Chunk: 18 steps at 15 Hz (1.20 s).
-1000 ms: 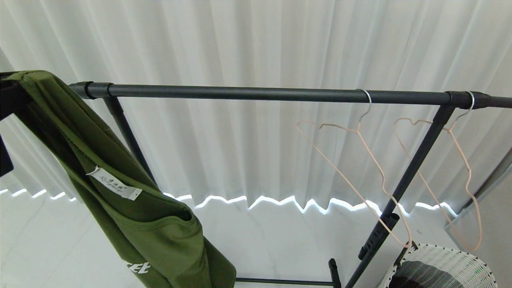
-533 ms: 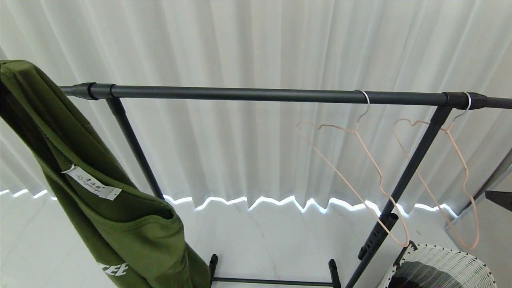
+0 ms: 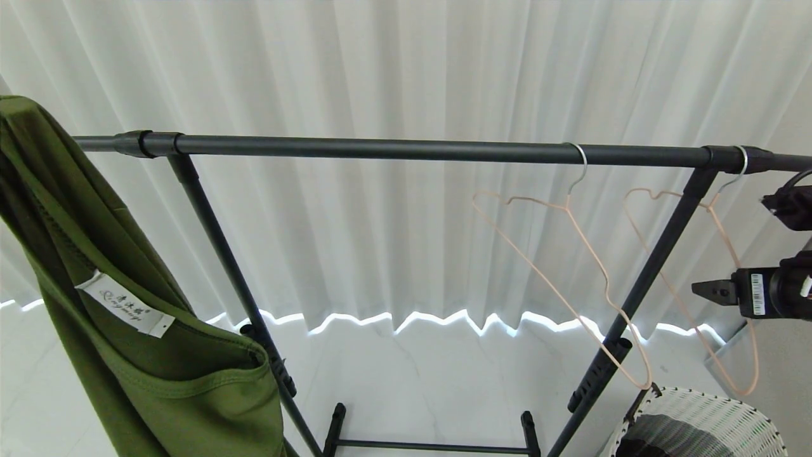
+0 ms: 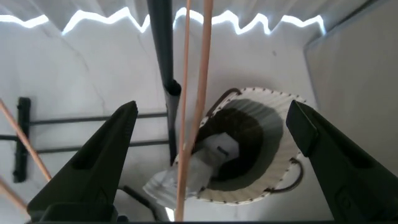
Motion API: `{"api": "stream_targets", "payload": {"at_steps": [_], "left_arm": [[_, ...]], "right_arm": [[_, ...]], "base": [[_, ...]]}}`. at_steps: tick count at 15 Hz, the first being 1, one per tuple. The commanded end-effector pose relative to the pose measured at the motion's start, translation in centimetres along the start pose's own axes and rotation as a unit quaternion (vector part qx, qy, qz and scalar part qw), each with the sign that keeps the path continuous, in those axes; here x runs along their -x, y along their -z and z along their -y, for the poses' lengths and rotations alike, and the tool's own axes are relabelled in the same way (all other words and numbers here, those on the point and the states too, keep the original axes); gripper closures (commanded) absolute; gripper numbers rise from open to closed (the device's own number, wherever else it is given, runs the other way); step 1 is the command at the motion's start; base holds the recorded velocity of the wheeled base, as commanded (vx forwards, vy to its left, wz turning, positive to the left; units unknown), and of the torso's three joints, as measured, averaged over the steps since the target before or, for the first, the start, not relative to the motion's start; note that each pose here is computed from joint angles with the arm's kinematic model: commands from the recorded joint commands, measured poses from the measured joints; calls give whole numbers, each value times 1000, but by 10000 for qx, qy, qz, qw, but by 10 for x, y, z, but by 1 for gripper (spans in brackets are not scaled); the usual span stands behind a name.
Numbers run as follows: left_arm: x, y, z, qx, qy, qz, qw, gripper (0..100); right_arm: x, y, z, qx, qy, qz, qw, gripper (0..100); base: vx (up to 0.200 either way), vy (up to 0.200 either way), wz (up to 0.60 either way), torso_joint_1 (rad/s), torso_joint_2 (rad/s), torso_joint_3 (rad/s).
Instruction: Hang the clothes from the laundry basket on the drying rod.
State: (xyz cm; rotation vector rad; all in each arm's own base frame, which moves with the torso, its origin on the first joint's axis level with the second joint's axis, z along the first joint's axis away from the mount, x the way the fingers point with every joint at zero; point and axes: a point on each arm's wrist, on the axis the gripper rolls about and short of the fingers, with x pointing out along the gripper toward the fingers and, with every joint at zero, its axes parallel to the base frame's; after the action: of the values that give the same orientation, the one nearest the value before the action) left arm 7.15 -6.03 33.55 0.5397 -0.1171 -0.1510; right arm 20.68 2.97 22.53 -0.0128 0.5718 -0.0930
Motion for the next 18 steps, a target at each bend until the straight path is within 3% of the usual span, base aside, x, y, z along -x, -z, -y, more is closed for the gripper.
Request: {"api": "stream_targets", "payload": {"at_steps": [1,7,8,18], "left_arm": [[-1,0,1,-11,6,-14,10000,100],[0,0,1,-67,9,-5,10000,100],[-1,1,1,-76,16,-15,10000,100],[0,6,4,-134,51,-78,9999,100]], "right_arm": [[-21,2,-4,-148,70,-262,9995,0],[-33,-4,-2,-399,185,-313,9985,0],[-34,-6,-1,-410,197,-306,9985,100],[-28,-10,0,-532,309,-160,9980,100]], "base": [[0,0,0,0,0,0],[0,0,0,0,0,0],[0,0,0,0,0,0],[0,0,0,0,0,0]]}}
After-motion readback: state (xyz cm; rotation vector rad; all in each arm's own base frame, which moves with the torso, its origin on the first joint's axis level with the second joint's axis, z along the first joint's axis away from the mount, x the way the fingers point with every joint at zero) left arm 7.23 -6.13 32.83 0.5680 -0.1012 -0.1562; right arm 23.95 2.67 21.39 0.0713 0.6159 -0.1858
